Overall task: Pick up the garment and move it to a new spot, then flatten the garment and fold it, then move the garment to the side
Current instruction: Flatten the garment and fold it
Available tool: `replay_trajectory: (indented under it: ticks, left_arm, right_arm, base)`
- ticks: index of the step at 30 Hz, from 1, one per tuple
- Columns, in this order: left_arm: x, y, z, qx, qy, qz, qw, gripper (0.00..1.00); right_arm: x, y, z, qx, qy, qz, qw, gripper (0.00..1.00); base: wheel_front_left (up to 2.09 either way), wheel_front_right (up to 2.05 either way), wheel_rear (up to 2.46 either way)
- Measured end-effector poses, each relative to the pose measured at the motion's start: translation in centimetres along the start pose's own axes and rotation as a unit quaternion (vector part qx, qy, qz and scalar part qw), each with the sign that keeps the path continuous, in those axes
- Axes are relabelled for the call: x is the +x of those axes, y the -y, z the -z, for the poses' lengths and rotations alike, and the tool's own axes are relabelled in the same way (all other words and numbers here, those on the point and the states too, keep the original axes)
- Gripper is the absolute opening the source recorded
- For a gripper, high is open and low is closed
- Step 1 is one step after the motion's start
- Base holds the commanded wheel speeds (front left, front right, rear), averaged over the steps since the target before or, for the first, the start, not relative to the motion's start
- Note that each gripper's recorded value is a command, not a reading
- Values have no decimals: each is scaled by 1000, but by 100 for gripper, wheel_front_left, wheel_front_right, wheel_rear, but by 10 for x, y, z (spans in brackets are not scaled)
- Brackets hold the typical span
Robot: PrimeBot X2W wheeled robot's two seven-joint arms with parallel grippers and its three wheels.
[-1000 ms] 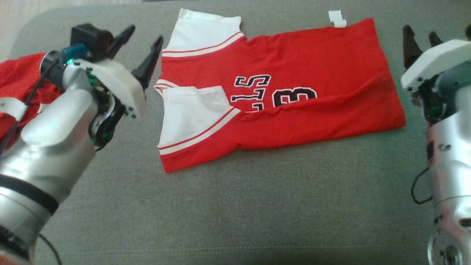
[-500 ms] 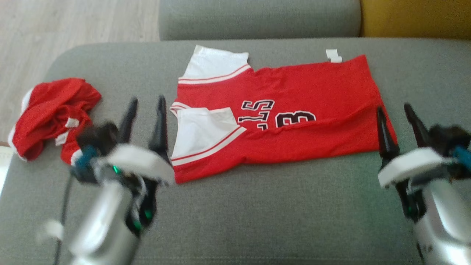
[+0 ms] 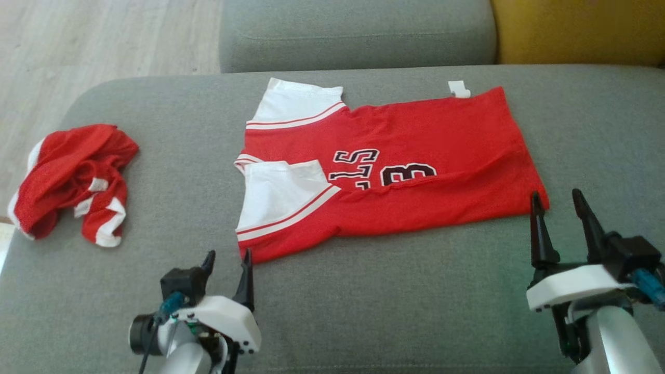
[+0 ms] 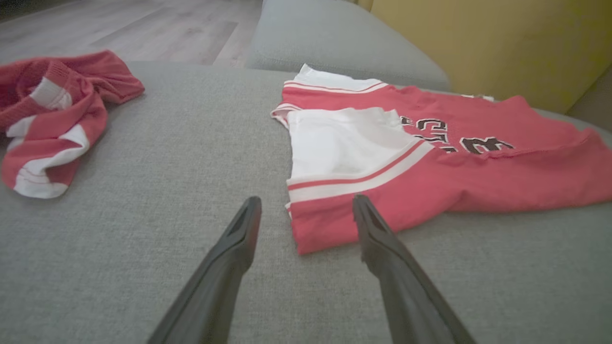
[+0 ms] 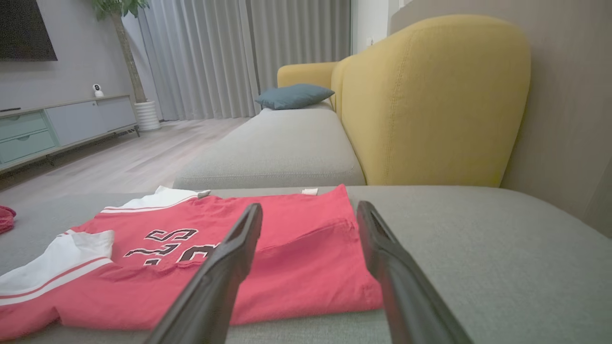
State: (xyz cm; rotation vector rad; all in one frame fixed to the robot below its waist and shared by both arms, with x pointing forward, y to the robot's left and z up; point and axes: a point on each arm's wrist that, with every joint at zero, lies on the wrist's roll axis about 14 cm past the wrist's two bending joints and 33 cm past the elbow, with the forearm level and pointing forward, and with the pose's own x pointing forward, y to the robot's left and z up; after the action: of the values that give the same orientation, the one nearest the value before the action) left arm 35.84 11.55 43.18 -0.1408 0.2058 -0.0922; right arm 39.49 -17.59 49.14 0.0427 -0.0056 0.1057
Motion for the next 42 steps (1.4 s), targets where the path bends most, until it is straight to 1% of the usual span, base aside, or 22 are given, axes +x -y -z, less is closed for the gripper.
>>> replay_trajectory:
  ticks: [7, 8, 12, 15, 20, 21, 22, 23, 26, 30, 33, 37, 42]
  left_arm:
    - [27, -5, 9, 29, -31, -5, 999, 100]
    - [34, -7, 19, 39, -55, -5, 998, 100]
    - [42, -10, 43, 58, -111, -3, 992, 100]
    - [46, -11, 51, 66, -127, -3, 990, 100]
    - [62, -4, 59, 82, -155, 22, 984, 100]
    - [65, -1, 60, 86, -159, 30, 983, 80]
    - [67, 0, 61, 89, -165, 36, 982, 13]
    - [69, 2, 62, 91, -167, 41, 981, 0]
    - [74, 8, 58, 99, -157, 53, 981, 0]
    - [75, 4, 51, 104, -132, 46, 985, 0]
    - [79, -1, 38, 113, -106, 37, 987, 0]
    - [89, 4, 9, 117, -56, 45, 991, 0]
    - [93, 12, -16, 119, -9, 59, 991, 0]
  right_arm:
    - [-1, 10, -6, -10, 1, 13, 1000, 100]
    - [-2, 14, -5, -11, -2, 19, 1000, 100]
    - [-1, 20, -4, -15, -7, 27, 1000, 100]
    - [2, 23, -7, -18, -3, 29, 999, 100]
    - [6, 29, -10, -21, 0, 36, 999, 100]
    - [7, 30, -9, -21, -3, 37, 999, 100]
    - [8, 32, -9, -22, -4, 39, 999, 100]
    - [8, 33, -8, -24, -6, 40, 999, 100]
    - [10, 39, 7, -29, -43, 48, 997, 100]
    - [14, 47, 35, -16, -110, 62, 992, 100]
    - [20, 54, 56, 22, -160, 85, 983, 100]
    - [33, 64, 77, 87, -216, 115, 966, 100]
    - [54, 52, 97, 111, -265, 106, 952, 100]
  base:
    - [0, 0, 0]
    - [0, 0, 0]
    - [0, 0, 0]
    - [0, 0, 0]
    - [0, 0, 0]
    - [0, 0, 0]
    - [0, 0, 0]
    - [0, 0, 0]
    - [0, 0, 0]
    - [0, 0, 0]
    - [0, 0, 0]
    - [0, 0, 0]
    - [0, 0, 0]
